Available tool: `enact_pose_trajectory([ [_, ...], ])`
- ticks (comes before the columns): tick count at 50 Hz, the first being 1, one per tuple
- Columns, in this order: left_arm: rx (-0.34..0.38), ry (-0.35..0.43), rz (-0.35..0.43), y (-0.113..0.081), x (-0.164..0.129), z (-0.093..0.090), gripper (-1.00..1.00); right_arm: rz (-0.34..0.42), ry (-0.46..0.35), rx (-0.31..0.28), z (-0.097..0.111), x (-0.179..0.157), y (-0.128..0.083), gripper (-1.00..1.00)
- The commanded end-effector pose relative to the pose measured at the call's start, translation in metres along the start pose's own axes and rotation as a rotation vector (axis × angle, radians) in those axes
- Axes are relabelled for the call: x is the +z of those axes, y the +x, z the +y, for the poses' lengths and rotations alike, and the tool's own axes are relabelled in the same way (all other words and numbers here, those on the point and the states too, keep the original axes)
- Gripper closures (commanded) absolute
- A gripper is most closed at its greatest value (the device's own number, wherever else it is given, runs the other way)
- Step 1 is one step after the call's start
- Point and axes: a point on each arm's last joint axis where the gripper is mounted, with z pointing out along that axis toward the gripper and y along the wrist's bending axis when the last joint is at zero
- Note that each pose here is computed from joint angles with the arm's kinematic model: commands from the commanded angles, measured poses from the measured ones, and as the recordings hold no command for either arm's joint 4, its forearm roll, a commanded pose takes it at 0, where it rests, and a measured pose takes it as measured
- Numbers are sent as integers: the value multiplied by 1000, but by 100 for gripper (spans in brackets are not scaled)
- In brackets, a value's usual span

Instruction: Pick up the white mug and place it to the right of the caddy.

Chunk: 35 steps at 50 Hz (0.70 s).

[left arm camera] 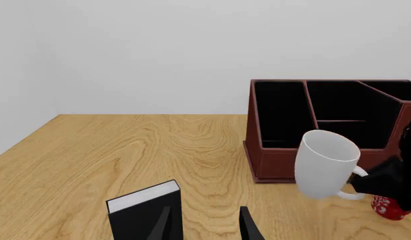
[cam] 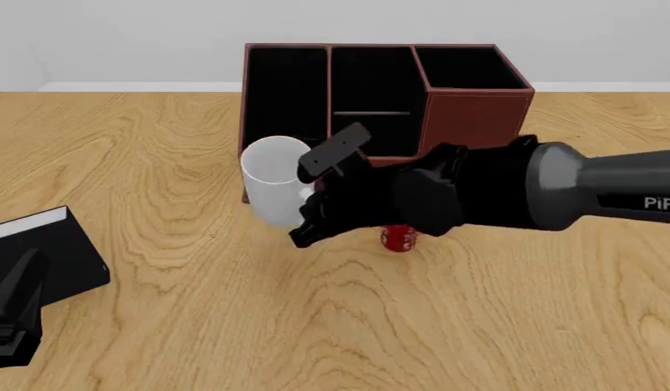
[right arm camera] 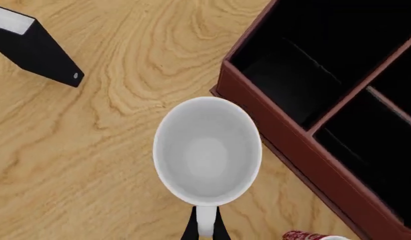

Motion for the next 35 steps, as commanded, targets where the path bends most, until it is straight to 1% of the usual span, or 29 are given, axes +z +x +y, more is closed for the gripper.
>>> enact_pose_trajectory([
  [1, 0, 0, 0, 0, 0, 0, -100, -50, 21, -24, -8, -31, -7, 100],
  [13, 0, 0, 0, 0, 0, 0, -100, -68, 47, -29, -18, -49, -4, 100],
  [27, 0, 0, 0, 0, 0, 0, -100, -113, 99, -40, -34, -85, -5, 100],
  [35, 0, 0, 0, 0, 0, 0, -100, -127, 122, -43, -40, -96, -3, 100],
])
